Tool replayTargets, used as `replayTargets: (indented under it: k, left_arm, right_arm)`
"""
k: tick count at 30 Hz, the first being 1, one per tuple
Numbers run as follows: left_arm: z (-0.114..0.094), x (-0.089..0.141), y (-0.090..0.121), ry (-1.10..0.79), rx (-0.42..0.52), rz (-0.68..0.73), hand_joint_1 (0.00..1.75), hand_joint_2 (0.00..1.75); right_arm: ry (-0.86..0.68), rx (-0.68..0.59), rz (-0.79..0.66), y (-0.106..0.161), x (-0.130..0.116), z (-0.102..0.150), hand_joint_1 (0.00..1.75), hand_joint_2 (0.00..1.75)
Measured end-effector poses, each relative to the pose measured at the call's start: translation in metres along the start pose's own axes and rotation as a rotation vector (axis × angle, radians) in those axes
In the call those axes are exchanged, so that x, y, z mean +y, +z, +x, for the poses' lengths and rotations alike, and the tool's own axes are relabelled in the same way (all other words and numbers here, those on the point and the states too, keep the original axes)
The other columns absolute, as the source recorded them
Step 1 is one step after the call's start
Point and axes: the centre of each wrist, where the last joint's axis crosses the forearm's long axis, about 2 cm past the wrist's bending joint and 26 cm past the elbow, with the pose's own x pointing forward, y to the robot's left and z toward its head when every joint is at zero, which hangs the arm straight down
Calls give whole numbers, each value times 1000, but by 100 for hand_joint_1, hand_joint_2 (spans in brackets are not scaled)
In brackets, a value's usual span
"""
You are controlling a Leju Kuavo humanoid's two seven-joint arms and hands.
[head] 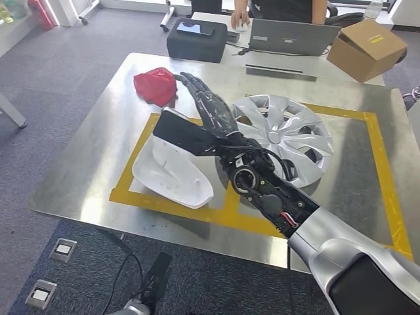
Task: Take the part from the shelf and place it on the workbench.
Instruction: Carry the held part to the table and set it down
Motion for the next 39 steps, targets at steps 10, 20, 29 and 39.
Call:
replayTargets:
  k: [10, 20, 29, 39]
  left_arm:
    - [-25, 8, 7, 35, 45, 42, 0, 175]
    - [-41, 16, 12, 41, 76, 60, 0, 175]
    - [-42, 19, 12, 41, 78, 62, 0, 0]
    - [-41, 20, 12, 44, 83, 62, 0, 0]
  right_arm:
    - [-312, 86, -208, 54, -30, -35, 0, 0]
    - [-713, -7, -198, 136, -29, -41, 0, 0]
    - [-830, -55, -208, 189, -27, -31, 0, 0]
    - [-852, -131, -189, 214, -28, -12, 0, 0]
